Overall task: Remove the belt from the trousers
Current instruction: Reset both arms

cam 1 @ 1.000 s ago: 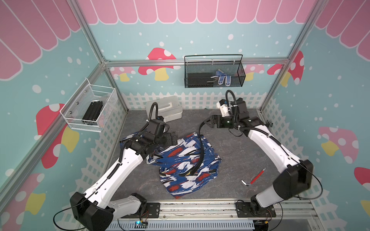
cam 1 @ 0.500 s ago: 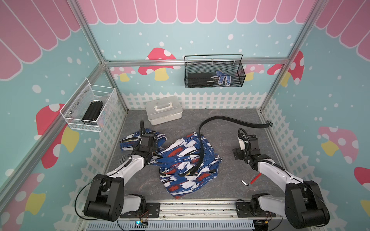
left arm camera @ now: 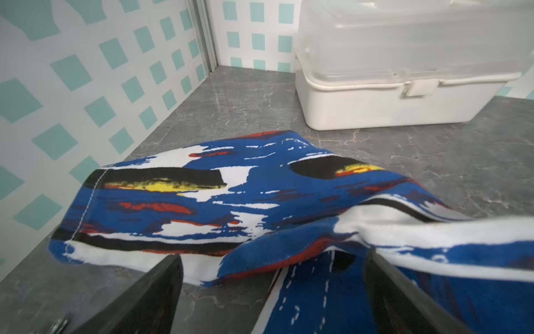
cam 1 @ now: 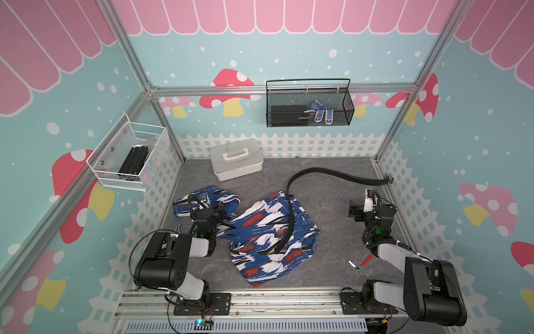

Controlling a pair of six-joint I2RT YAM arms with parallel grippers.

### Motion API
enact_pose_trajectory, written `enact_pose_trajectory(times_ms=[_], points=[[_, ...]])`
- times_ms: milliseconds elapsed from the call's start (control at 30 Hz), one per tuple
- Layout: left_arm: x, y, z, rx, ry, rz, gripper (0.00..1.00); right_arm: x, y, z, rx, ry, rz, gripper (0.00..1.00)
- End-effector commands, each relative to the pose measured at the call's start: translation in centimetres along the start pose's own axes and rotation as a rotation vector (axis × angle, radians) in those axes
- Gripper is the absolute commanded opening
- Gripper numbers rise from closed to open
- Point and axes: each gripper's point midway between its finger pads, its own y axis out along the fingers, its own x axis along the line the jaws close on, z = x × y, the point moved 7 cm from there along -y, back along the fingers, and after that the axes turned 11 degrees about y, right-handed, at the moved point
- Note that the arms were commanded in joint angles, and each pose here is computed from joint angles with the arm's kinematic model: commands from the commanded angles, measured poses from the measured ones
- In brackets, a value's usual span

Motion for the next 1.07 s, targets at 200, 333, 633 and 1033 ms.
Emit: enact_pose_trajectory(times_ms=[200,333,633,1033], points=[[-0.2,0.2,-2.4,-0.106,-0.004,0.055,0.99,-0.5,-0.1,0.9,-0.109,0.042,0.007,0.99],[-0.3,0.4,-2.4,-0.097,-0.001,0.061,0.99,0.1,1.5,2.5,-0.067,0.0,-0.013,1.0],[-1.0,1.2,-2.8,-0.062,0.033,0.115,0.99,2.2,2.7,2.4,-0.03,-0.096,-0.08,0.99],[-1.0,1.2,-2.8,-0.063,0.033,0.116,0.99,2.6,2.5,2.6,-0.024,-0.115,-0.107,1.0]])
